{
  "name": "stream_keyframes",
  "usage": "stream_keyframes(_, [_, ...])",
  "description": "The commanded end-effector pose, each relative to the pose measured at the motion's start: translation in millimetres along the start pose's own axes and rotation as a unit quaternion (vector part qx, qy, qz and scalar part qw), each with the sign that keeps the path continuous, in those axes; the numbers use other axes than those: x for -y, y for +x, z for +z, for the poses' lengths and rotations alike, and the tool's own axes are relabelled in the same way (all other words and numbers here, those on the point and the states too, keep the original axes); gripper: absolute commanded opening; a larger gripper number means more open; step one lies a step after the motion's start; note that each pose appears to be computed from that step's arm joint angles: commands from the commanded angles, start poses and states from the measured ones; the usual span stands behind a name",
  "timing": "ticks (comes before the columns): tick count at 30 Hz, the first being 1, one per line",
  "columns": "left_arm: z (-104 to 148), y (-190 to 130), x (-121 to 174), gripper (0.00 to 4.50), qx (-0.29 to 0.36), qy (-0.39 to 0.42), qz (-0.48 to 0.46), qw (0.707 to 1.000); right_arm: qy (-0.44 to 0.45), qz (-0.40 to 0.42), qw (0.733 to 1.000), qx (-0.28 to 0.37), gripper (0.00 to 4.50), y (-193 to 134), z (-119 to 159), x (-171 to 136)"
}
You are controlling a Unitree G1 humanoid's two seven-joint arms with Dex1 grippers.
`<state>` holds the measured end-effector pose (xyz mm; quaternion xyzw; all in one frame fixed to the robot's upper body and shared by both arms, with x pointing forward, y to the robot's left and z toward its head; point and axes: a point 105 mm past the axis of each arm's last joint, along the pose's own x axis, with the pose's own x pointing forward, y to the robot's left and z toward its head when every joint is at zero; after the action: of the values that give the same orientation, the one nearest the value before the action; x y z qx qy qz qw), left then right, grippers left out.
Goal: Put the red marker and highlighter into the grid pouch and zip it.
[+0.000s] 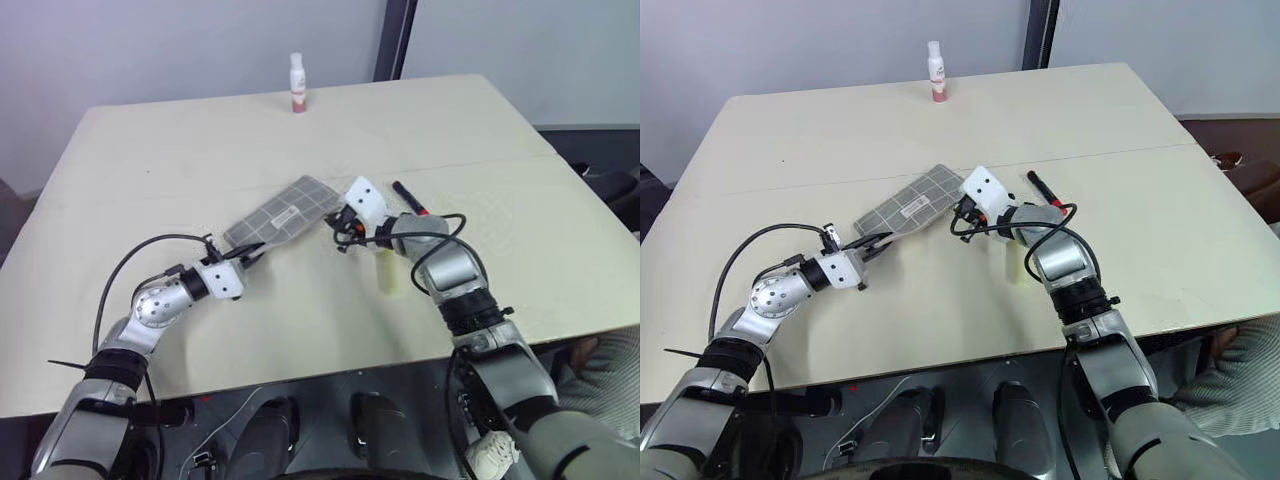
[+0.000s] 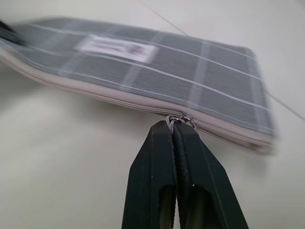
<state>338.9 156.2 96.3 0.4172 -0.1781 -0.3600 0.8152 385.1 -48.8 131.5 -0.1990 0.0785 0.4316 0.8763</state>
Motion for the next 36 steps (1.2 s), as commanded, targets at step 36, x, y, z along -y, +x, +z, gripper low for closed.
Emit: stream_keyframes(36, [29,19,-9,0.00,0.030,0.011,0.011,0.999,-0.109,0.119,0.983,0.088,1.02,-19,33,-50])
